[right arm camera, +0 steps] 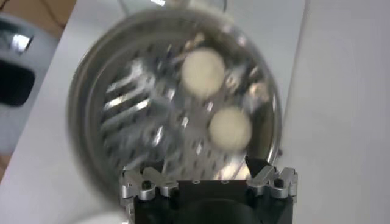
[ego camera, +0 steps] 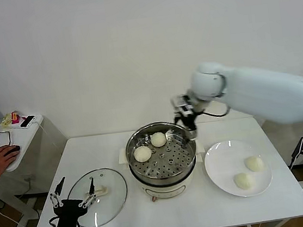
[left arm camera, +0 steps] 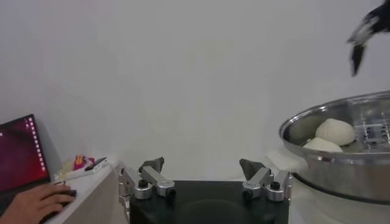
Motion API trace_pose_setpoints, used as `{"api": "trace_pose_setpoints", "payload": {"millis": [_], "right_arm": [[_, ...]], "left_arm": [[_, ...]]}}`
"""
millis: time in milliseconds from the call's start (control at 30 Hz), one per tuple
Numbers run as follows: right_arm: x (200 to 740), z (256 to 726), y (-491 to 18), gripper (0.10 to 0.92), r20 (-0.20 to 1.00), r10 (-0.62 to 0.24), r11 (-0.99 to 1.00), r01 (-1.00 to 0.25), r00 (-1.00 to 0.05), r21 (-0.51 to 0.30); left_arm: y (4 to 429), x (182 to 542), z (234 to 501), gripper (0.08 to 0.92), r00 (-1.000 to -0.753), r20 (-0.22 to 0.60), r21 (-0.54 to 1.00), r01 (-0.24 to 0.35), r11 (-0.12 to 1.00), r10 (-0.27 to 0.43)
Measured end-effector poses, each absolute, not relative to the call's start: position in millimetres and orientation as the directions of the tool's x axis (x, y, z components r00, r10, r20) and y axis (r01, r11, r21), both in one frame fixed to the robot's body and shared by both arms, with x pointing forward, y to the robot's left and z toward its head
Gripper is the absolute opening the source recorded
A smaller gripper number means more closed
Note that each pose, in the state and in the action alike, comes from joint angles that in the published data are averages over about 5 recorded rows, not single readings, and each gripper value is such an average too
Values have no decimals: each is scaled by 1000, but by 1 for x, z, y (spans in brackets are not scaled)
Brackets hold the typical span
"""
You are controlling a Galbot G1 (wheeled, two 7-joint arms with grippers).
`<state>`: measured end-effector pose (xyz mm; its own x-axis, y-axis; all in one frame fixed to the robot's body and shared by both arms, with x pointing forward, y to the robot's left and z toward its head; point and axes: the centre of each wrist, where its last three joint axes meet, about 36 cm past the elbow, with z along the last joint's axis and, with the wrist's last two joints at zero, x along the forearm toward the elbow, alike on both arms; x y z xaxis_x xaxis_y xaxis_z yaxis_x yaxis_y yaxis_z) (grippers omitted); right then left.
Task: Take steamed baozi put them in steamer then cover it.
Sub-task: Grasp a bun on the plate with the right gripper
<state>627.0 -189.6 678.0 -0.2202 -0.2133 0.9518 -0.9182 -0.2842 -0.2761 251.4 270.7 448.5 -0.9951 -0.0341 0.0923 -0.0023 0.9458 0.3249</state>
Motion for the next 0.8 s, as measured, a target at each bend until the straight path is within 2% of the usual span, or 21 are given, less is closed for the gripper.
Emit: {"api": "trace_pose_setpoints", "payload": {"millis": [233, 433, 800], "right_arm": [[597, 661, -270, 823, 959, -165, -273, -924, -229, -267], [570, 625, -328, 823, 964, -139, -223, -942, -225, -252], [532, 547, -382, 823, 979, -92, -160, -968, -181, -194]], "left_arm": [[268, 252, 445, 823, -995, 101, 322, 7, 947, -27], [268, 251, 443, 823, -994, 109, 327, 12, 945, -25], [272, 250, 443, 823, -992, 120, 339, 8, 941, -35]]}}
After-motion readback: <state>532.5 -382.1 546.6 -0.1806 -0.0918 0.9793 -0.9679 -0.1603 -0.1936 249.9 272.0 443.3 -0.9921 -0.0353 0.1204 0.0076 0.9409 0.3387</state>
